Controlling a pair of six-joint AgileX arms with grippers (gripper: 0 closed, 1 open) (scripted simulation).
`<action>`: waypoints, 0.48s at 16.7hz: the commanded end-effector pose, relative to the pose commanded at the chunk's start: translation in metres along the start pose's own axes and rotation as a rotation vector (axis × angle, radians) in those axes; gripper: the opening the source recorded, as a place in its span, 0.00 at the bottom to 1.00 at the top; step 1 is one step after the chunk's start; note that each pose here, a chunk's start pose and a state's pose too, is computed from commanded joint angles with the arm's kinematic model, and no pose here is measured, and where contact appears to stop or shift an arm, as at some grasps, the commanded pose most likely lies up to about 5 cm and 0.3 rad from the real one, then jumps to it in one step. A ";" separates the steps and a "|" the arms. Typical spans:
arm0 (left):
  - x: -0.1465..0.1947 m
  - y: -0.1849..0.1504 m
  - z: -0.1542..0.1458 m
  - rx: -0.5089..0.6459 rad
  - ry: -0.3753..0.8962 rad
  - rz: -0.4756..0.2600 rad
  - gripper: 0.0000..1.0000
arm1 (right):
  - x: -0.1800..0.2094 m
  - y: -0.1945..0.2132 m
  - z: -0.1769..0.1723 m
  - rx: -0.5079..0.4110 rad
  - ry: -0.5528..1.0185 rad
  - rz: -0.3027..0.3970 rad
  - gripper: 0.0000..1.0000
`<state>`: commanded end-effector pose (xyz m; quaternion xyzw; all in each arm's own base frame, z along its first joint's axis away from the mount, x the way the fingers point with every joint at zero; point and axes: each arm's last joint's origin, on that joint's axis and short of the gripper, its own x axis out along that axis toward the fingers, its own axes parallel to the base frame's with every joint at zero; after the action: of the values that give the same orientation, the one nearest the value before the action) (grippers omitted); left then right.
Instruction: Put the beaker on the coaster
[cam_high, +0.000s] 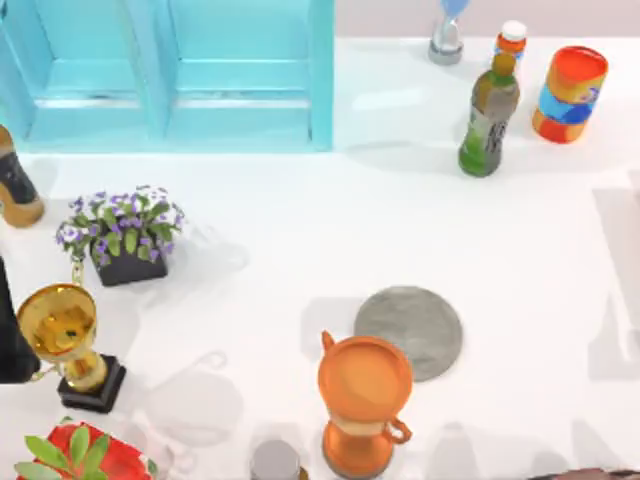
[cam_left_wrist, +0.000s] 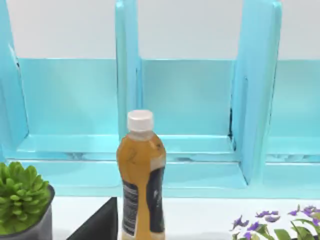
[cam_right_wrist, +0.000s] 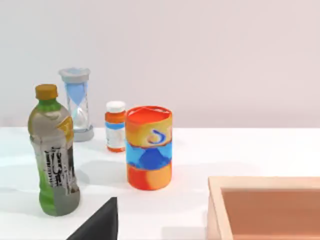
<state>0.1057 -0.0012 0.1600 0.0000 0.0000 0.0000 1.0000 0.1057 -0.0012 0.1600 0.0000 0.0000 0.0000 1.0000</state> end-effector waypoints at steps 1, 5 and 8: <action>0.000 0.000 0.000 0.000 0.000 0.000 1.00 | 0.000 0.000 0.000 0.000 0.000 0.000 1.00; -0.001 0.003 0.010 0.055 0.025 0.030 1.00 | 0.000 0.000 0.000 0.000 0.000 0.000 1.00; -0.003 0.009 0.039 0.204 0.081 0.092 1.00 | 0.000 0.000 0.000 0.000 0.000 0.000 1.00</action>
<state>0.1030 0.0074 0.1993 0.1018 0.0405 0.0457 0.9929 0.1057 -0.0012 0.1600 0.0000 0.0000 0.0000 1.0000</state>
